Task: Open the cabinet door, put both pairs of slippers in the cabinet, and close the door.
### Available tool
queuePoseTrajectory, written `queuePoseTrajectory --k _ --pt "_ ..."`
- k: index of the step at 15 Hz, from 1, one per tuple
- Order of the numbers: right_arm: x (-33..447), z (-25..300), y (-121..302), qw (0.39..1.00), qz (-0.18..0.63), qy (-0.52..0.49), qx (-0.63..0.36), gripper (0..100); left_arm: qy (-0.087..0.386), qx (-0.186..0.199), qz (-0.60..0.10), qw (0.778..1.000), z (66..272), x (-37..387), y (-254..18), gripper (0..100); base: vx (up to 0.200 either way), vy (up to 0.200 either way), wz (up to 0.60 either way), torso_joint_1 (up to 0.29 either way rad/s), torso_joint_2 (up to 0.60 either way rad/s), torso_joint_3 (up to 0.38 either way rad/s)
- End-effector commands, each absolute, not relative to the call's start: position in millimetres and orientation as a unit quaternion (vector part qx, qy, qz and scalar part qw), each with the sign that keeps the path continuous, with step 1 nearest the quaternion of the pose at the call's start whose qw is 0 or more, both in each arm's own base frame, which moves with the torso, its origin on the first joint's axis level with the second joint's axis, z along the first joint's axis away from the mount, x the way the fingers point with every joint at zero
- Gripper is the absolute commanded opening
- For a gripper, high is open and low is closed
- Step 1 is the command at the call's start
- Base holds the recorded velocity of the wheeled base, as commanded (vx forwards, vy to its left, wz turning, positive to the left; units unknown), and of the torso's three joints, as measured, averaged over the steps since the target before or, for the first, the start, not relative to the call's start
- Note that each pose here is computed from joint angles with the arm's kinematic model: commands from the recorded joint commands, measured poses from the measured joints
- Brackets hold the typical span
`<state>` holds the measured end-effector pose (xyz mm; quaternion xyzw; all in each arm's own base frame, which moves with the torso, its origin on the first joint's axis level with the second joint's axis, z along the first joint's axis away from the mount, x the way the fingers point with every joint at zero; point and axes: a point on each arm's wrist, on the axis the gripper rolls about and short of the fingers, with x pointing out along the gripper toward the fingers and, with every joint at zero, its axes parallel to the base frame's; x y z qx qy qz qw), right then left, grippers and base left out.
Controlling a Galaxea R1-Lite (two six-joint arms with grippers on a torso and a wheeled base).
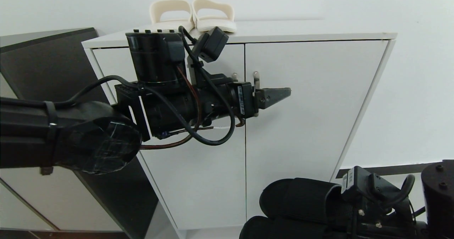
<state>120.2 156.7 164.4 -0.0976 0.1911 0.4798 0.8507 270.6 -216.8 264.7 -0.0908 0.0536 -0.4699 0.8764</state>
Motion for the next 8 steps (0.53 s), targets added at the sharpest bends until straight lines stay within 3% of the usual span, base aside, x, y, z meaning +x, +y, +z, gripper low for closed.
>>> queuePoseTrajectory --k 1,3,4,8 --pt "120.4 164.0 157.0 0.850 0.480 0.192 -0.098 0 0.063 -0.089 -0.469 0.876 257.1 278.9 -224.8 100 0.000 0.000 0.00 0.000 0.00 0.000" --pt "120.3 164.3 156.8 0.851 0.479 0.191 -0.098 0 0.063 -0.089 -0.471 0.875 256.6 278.6 -226.6 100 0.000 0.000 0.00 0.000 0.00 0.000" --pt "120.1 163.9 156.7 0.851 0.479 0.192 -0.098 0 0.063 -0.089 -0.471 0.875 256.3 278.5 -226.6 0 0.000 0.000 0.00 0.000 0.00 0.000" --pt "117.5 159.7 154.9 0.836 0.503 0.201 -0.094 0 0.062 -0.089 -0.478 0.871 259.3 269.2 -225.5 0 0.000 0.000 0.00 0.000 0.00 0.000"
